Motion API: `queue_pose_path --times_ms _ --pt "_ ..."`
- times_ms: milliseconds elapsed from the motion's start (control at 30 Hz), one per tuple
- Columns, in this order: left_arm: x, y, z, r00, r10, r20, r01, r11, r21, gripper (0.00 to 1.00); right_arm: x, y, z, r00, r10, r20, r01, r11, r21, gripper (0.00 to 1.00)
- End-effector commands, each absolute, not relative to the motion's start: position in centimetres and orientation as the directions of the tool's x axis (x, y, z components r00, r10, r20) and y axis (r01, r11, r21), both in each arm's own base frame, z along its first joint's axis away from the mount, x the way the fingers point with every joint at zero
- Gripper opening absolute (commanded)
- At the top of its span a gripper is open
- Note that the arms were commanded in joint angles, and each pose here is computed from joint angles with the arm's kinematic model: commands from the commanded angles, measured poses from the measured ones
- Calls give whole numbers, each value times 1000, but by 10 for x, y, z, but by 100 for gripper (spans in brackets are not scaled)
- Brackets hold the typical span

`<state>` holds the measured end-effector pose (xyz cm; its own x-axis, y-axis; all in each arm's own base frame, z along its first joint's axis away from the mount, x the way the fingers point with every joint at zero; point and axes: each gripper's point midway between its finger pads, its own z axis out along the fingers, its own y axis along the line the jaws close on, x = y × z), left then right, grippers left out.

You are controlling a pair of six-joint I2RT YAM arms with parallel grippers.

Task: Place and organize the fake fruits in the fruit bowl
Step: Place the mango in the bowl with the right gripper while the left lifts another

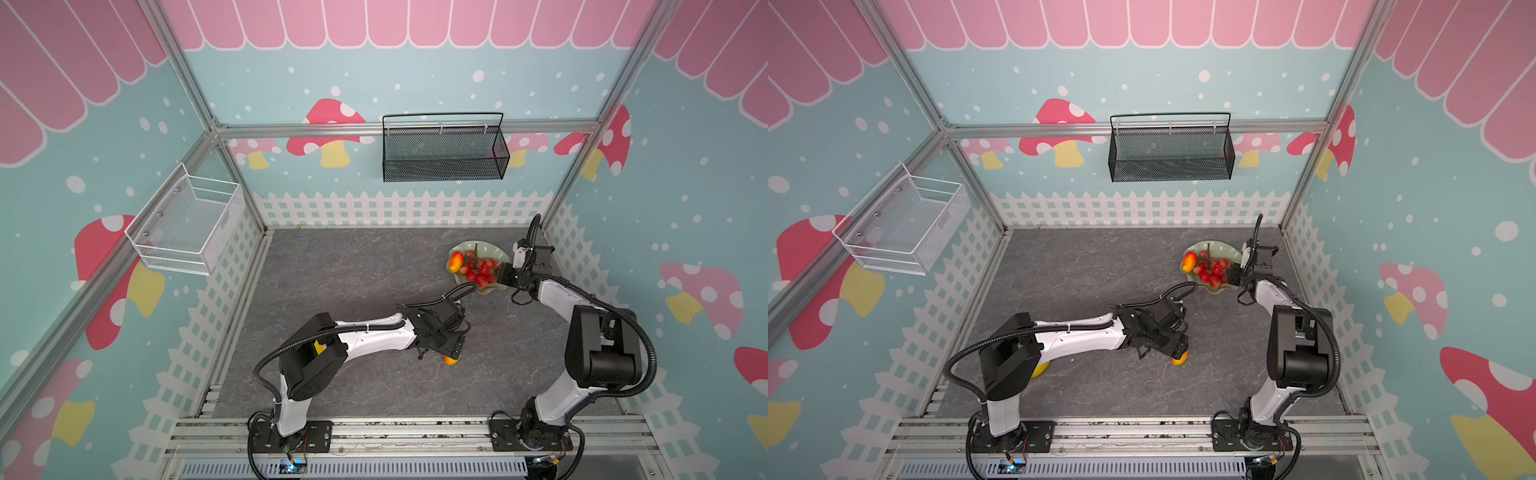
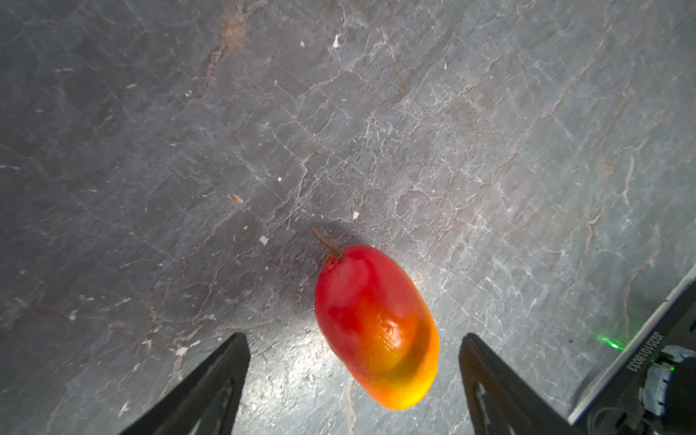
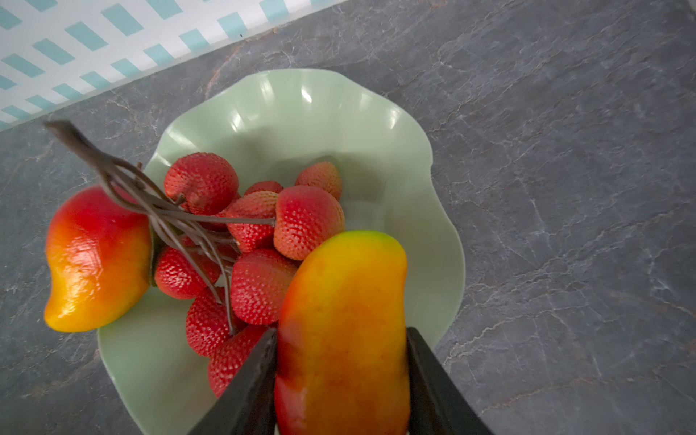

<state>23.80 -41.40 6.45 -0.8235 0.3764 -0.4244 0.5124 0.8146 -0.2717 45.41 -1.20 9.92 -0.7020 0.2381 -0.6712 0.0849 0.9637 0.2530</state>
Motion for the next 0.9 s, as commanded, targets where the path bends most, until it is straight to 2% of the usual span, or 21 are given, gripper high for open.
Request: queue_pose_path --times_ms 0,400,600,733,867 --pt "236 -417 64 -828 381 -412 507 822 -259 86 462 -14 100 -693 232 -683 79 965 248 50" --pt "230 -423 55 -819 419 -391 531 813 -240 83 465 -14 111 -678 231 -698 75 966 247 65" --pt "230 -423 51 -817 426 -389 534 813 -231 78 461 -11 145 -642 227 -733 50 966 255 67" --pt "229 -427 49 -813 439 -382 545 805 -235 74 438 -8 178 -593 230 -772 38 965 259 69" --pt "225 -431 44 -814 452 -365 550 802 -233 73 404 -2 190 -580 236 -780 26 962 272 71"
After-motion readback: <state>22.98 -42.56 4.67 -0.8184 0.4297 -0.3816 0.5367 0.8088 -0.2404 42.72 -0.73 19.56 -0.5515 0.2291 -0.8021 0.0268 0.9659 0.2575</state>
